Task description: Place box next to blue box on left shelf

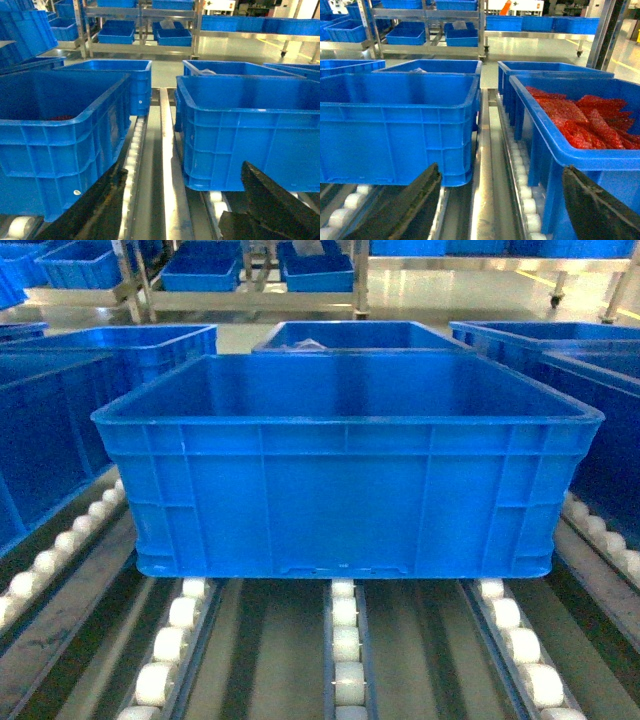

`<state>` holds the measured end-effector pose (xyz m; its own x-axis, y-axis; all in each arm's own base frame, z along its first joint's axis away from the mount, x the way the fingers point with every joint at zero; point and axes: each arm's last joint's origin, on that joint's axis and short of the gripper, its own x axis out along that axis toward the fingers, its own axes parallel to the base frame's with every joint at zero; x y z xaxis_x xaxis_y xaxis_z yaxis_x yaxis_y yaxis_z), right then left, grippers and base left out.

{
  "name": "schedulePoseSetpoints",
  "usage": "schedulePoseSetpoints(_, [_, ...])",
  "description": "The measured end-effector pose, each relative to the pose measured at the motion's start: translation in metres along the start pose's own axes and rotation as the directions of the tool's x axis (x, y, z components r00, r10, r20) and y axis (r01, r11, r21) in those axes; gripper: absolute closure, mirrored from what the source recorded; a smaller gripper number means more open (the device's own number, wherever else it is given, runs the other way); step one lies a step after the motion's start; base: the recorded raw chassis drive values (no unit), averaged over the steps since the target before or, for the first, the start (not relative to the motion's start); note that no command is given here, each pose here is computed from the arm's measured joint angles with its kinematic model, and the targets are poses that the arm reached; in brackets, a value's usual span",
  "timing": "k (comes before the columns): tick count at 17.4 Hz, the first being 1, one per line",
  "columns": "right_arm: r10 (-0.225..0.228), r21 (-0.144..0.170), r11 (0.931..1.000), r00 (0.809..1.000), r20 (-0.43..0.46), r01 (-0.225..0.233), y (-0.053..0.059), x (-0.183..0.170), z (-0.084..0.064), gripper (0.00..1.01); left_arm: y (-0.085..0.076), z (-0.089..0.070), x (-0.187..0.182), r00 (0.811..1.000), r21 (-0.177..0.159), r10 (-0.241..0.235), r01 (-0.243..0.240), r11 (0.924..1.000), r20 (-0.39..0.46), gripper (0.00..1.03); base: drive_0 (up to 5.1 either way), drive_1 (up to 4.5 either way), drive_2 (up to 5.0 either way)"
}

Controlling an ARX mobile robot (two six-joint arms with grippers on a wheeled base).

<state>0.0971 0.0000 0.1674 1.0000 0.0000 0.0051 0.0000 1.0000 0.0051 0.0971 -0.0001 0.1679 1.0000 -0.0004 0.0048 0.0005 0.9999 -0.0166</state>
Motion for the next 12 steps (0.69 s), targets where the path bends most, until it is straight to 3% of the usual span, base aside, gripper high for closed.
schedulePoseSetpoints(2, [0.0,0.0,1.0,1.0,0.0,0.0,0.0,0.0,0.0,0.07,0.0,0.0,0.0,1.0,0.0,0.0,0.0,1.0,0.0,0.09,0.0,0.0,0.0])
schedulePoseSetpoints(3, [0.0,0.001,1.0,1.0,0.0,0.0,0.0,0.0,0.0,0.02,0.0,0.0,0.0,1.0,0.002,0.0,0.0,1.0,0.0,0.04,0.0,0.0,0.0])
schedulePoseSetpoints(12, [0.0,0.0,1.0,1.0,0.0,0.0,0.0,0.0,0.0,0.03,0.0,0.0,0.0,1.0,0.002,0.0,0.0,1.0,0.0,0.05,0.0,0.0,0.0])
